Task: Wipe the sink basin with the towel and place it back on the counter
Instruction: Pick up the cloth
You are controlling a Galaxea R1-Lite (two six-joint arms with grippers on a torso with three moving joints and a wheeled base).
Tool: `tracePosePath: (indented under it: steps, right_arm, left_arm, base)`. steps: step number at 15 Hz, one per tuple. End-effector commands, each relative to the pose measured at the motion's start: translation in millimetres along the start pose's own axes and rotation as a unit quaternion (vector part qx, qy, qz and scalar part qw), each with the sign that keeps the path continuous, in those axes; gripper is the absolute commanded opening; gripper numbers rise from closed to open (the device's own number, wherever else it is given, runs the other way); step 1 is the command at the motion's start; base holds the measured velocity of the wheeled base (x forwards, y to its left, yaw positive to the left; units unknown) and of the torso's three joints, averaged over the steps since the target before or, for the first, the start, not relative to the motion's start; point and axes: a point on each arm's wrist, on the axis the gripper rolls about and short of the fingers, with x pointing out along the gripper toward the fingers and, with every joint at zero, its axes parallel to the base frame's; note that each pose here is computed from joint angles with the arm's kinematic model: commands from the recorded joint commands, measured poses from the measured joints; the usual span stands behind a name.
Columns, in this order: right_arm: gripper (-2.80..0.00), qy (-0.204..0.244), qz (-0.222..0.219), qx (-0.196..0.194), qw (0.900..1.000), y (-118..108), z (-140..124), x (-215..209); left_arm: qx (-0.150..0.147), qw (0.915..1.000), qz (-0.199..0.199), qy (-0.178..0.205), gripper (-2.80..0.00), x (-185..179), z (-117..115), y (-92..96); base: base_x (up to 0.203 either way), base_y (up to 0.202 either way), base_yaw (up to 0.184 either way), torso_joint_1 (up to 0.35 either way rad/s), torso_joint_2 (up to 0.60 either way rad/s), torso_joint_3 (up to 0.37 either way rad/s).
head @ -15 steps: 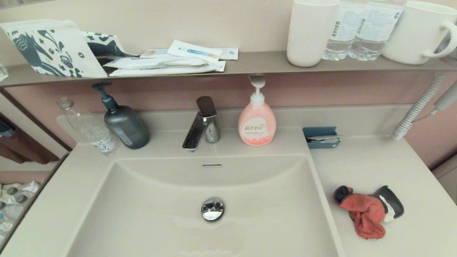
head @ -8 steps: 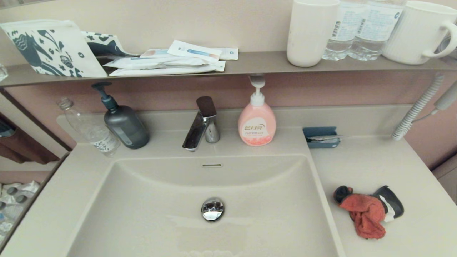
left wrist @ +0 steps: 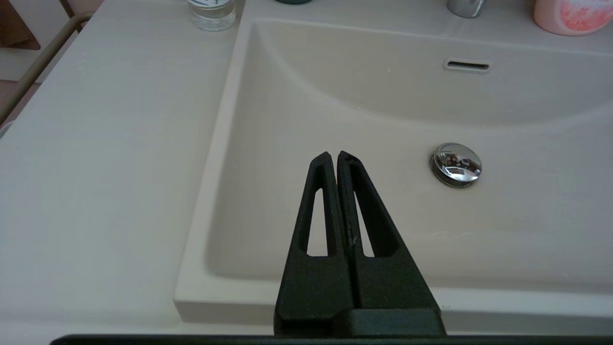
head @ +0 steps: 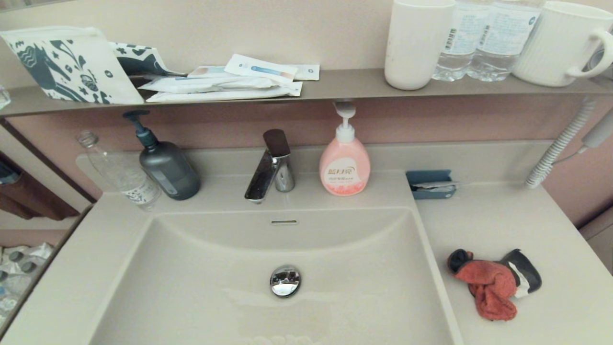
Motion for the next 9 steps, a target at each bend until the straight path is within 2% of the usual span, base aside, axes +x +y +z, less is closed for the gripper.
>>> tracePosePath:
  steps: [1, 4, 7, 9]
  right_arm:
    - [-2.8, 0.077, -0.007, -0.009, 0.997, 3.8, 15.7, 36.4]
    - [-2.8, 0.187, -0.016, -0.022, 0.982, 9.7, 20.8, 93.4]
    - [-2.8, 0.293, -0.014, -0.043, 0.955, 16.7, 9.3, 143.4]
    - [-2.8, 0.342, 0.005, -0.061, 0.938, 25.6, -0.9, 161.8]
  left_arm:
    - [-0.001, 1.0, 0.0, 0.0, -2.8, 0.0, 0.4, 0.0]
    - [0.0, 1.0, 0.0, 0.0, -2.8, 0.1, 0.1, 0.0]
    - [0.0, 1.0, 0.0, 0.0, -2.8, 0.1, 0.2, 0.0]
    - [0.0, 1.0, 0.0, 0.0, -2.8, 0.0, 0.3, 0.0]
  base:
    - [0.0, 0.0, 0.0, 0.0, 0.0, 0.0]
    - [0.0, 0.0, 0.0, 0.0, 0.0, 0.0]
    - [0.0, 0.0, 0.0, 0.0, 0.0, 0.0]
    - [0.0, 0.0, 0.0, 0.0, 0.0, 0.0]
